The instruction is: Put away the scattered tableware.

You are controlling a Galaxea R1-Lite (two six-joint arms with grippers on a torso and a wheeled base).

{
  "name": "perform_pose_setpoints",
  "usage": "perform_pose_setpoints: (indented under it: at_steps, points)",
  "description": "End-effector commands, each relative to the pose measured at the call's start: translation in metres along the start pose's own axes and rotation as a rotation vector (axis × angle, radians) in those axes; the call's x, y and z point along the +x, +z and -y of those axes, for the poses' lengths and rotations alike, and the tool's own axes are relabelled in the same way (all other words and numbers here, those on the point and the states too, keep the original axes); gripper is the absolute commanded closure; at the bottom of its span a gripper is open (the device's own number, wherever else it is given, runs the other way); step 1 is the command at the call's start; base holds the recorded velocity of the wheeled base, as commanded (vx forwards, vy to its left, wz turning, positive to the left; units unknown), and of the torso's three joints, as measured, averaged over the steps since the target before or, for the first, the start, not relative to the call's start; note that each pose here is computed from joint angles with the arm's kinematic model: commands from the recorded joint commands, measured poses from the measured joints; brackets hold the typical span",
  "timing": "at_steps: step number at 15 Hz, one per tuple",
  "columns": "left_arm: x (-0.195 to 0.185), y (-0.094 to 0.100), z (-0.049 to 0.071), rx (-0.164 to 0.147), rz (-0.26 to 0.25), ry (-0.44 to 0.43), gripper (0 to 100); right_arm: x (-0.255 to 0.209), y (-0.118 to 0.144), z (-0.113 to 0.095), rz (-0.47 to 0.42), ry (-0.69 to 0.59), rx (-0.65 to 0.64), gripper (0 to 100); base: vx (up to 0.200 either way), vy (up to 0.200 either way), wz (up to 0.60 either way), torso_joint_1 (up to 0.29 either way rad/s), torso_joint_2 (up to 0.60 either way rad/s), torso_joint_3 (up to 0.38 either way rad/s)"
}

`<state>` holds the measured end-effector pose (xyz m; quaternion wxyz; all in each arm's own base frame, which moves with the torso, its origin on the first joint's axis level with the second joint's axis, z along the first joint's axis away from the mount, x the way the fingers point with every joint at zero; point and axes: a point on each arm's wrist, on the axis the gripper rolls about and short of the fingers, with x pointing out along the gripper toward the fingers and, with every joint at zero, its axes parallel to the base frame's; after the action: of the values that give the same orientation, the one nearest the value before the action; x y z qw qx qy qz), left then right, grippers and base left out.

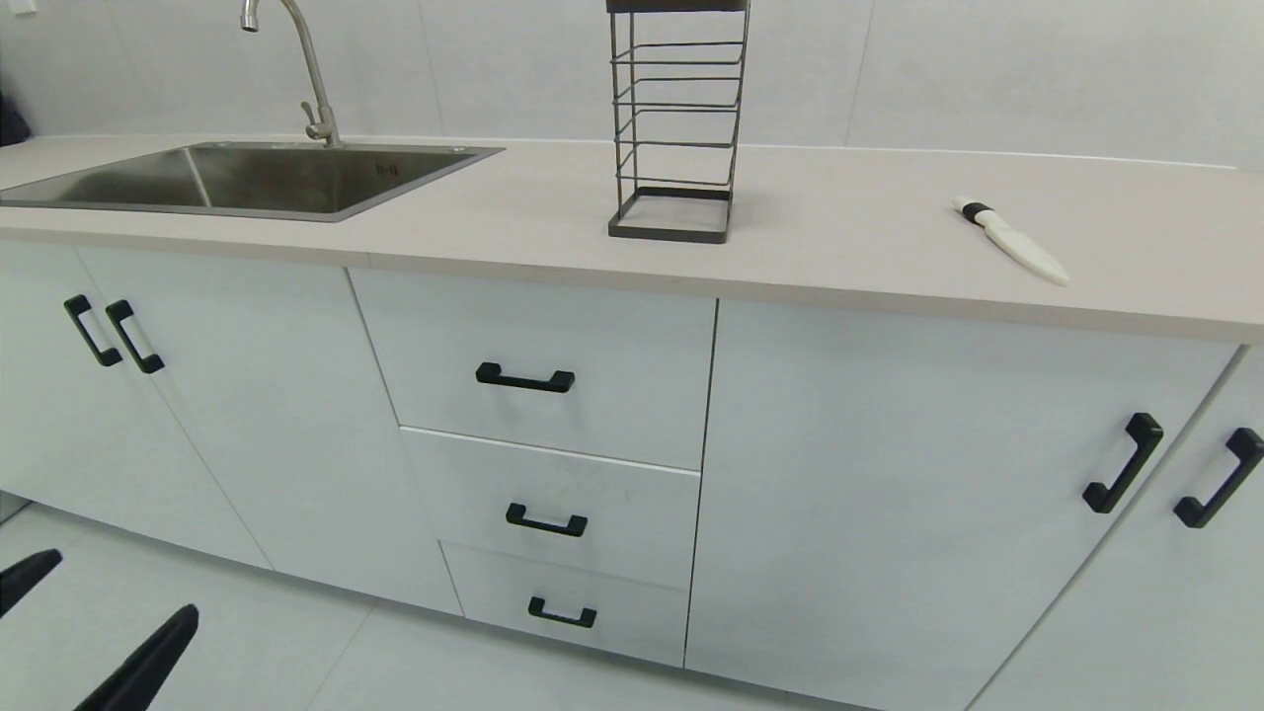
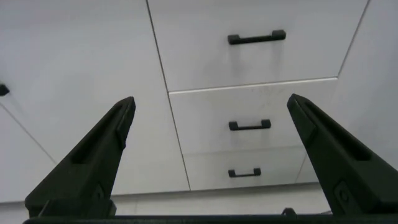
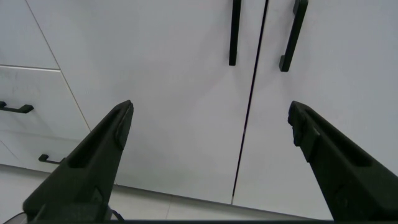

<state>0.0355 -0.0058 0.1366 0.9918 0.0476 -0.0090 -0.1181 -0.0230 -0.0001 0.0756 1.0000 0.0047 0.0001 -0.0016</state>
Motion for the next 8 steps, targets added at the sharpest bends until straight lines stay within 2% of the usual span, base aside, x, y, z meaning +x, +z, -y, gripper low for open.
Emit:
perform_pose_setpoints:
  at_steps: [1, 6, 7, 8]
  points:
    - [-0.030, -0.007, 0.007, 0.018, 0.084, 0.026, 0, 0.000, 0.000, 0.000, -0.001, 0.000, 0.000, 0, 0.000, 0.000, 0.00, 0.000, 0.00, 0.000]
    - [-0.054, -0.051, 0.017, 0.006, 0.020, 0.049, 0, 0.000, 0.000, 0.000, -0.001, 0.000, 0.000, 0, 0.000, 0.000, 0.00, 0.000, 0.00, 0.000]
    - [-0.058, -0.056, 0.018, 0.003, 0.002, 0.049, 0, 0.000, 0.000, 0.000, -0.001, 0.000, 0.000, 0, 0.000, 0.000, 0.00, 0.000, 0.00, 0.000]
    - [-0.058, -0.055, 0.018, 0.006, 0.016, 0.058, 0, 0.000, 0.000, 0.000, -0.001, -0.001, 0.000, 0, 0.000, 0.000, 0.00, 0.000, 0.00, 0.000]
